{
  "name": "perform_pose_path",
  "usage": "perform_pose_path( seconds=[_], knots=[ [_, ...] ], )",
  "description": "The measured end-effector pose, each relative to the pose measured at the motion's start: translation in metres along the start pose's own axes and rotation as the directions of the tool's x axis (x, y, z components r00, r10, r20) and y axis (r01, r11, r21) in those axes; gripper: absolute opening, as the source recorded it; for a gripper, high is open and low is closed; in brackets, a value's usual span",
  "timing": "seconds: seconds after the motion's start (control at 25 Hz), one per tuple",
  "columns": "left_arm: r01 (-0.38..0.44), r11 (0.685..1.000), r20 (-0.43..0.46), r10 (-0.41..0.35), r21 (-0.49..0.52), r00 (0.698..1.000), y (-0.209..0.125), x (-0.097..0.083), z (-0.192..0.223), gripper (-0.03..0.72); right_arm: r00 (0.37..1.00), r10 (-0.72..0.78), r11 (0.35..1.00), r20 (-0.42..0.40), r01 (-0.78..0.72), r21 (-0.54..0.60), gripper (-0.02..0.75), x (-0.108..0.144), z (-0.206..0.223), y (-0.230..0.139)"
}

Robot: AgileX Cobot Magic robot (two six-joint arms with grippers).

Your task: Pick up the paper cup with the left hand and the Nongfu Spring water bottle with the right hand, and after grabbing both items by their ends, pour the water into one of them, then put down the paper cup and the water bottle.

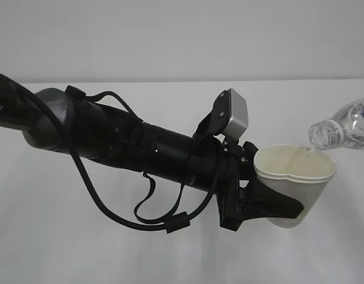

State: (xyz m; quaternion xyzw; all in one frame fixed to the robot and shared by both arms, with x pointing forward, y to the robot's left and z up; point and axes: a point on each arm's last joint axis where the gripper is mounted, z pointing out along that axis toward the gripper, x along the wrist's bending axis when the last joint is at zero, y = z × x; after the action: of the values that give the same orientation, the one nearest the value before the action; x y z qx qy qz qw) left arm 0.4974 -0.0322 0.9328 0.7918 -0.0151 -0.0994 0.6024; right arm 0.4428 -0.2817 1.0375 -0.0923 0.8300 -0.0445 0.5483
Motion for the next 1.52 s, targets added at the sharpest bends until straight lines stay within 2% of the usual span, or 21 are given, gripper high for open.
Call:
perform_pose_path(
  seconds=[1.52],
  knots=[
    [0.000,1.000,0.007,0.000,0.010,1.000,-0.0009,-0.0007,0.0000,0.409,1.000,-0.021,1.000,0.004,0.021,0.005,0.428,-0.0004,0.0000,-0.0005]
  ],
)
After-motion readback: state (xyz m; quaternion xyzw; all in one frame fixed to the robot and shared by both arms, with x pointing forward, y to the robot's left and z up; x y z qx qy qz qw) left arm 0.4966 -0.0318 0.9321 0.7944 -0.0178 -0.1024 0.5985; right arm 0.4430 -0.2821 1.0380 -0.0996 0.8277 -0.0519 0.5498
